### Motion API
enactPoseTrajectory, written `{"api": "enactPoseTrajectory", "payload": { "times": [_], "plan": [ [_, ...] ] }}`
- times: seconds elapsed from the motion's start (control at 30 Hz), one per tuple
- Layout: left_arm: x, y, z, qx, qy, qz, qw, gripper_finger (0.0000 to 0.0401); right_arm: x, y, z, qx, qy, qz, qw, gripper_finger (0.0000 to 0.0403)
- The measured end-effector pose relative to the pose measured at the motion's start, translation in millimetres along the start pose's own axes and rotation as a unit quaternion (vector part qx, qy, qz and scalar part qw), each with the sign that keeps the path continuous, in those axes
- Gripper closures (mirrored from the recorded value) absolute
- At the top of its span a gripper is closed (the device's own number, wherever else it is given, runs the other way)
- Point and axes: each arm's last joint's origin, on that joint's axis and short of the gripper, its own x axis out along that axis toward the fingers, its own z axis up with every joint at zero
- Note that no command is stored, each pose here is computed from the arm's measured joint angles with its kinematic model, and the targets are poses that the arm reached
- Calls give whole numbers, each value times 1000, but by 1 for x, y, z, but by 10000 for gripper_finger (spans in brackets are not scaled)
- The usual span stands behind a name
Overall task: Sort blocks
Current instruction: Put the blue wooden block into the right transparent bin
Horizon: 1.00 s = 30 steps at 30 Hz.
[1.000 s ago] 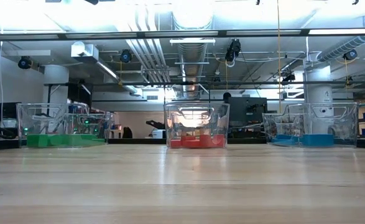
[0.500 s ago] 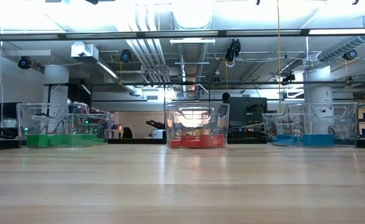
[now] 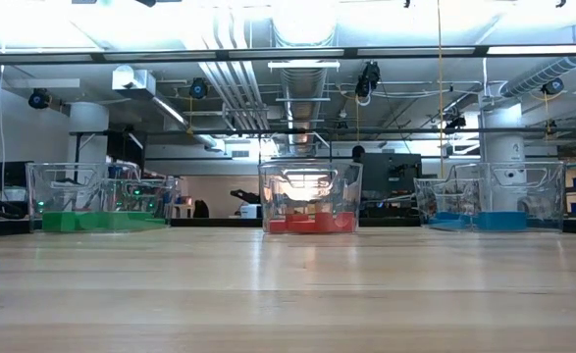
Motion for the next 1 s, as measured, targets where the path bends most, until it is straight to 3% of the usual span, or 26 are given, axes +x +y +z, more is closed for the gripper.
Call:
{"api": "enactPoseTrajectory", "payload": {
  "times": [0.27,0.63,0.8,1.0],
  "plan": [
    [0,0,0,-1,-1,-1,1000,271,0,1,1,15,-5,6,1000,209],
    [0,-1,1,-3,-3,-2,1000,271,-1,1,2,22,-7,4,1000,354],
    [0,-1,1,0,-4,-2,1000,271,-8,-1,2,32,-19,-16,999,353],
    [0,-1,1,3,-4,-1,1000,271,-46,2,-1,44,-41,-31,998,353]
  ]
}}
